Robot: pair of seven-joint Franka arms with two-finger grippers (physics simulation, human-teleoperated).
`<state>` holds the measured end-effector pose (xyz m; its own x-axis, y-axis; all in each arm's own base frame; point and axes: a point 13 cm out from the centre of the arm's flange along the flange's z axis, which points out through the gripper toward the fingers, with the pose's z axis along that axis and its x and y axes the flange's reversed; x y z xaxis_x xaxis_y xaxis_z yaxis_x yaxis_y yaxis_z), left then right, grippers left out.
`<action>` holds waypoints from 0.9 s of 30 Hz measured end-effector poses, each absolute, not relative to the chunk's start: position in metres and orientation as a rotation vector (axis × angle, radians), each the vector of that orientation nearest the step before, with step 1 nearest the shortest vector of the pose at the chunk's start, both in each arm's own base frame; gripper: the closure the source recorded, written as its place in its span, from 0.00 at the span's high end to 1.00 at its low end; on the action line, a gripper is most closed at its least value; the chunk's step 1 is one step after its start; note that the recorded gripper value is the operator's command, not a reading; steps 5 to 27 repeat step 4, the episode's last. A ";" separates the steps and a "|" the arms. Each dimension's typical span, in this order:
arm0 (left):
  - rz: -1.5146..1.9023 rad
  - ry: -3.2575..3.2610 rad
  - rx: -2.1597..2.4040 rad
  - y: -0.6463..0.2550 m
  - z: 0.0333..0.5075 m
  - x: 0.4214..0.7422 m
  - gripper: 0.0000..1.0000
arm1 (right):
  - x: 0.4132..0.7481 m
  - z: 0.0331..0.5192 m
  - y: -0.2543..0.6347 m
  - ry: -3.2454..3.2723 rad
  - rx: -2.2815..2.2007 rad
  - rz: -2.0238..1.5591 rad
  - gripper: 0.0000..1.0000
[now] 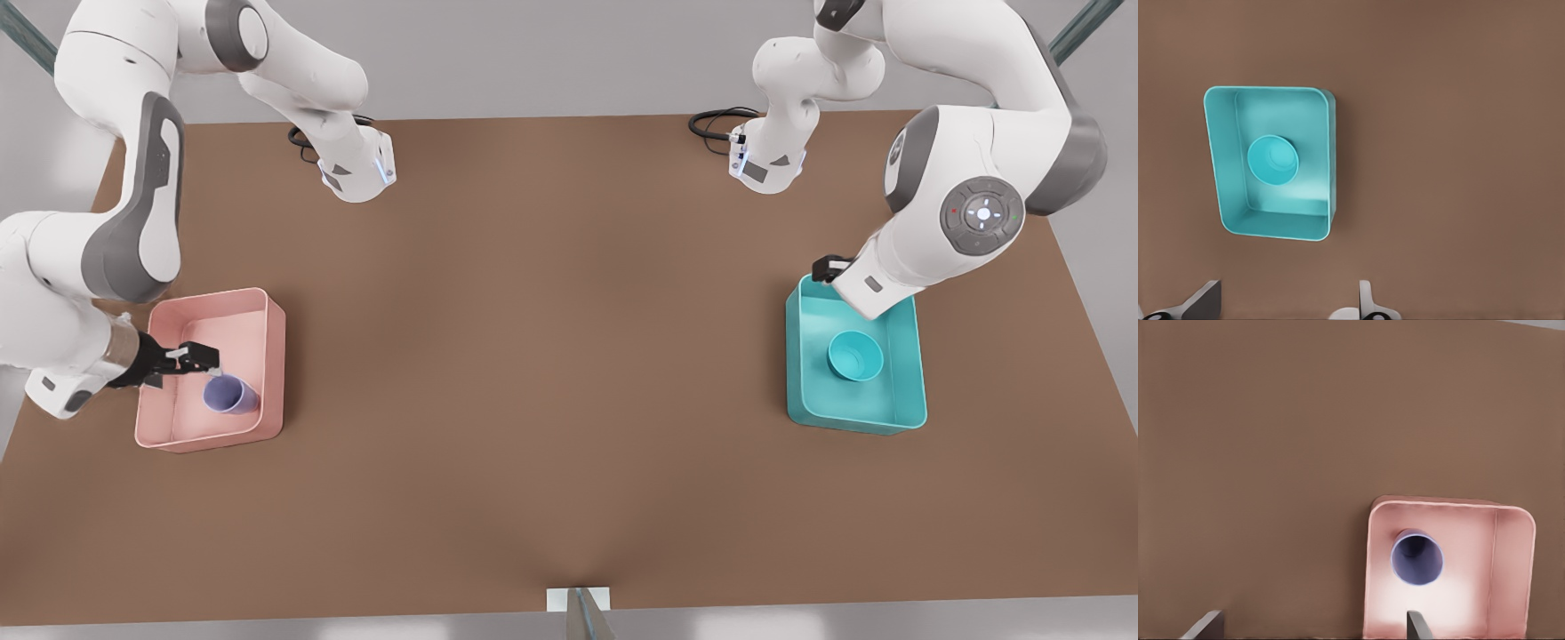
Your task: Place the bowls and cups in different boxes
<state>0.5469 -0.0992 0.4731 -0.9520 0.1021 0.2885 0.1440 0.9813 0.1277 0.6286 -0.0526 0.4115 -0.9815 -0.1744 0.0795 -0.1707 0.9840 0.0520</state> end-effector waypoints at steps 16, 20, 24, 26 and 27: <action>-0.213 -2.840 -0.181 -0.098 0.473 0.546 1.00 | 0.572 0.442 -0.040 -3.002 0.194 -0.058 1.00; -0.213 -2.840 -0.181 -0.098 0.473 0.546 1.00 | 0.572 0.442 -0.040 -3.002 0.194 -0.058 1.00; -0.213 -2.840 -0.181 -0.098 0.473 0.546 1.00 | 0.572 0.442 -0.040 -3.002 0.194 -0.058 1.00; -0.213 -2.840 -0.181 -0.098 0.473 0.546 1.00 | 0.572 0.442 -0.040 -3.002 0.194 -0.058 1.00; -0.213 -2.840 -0.181 -0.098 0.473 0.546 1.00 | 0.572 0.442 -0.040 -3.002 0.194 -0.058 1.00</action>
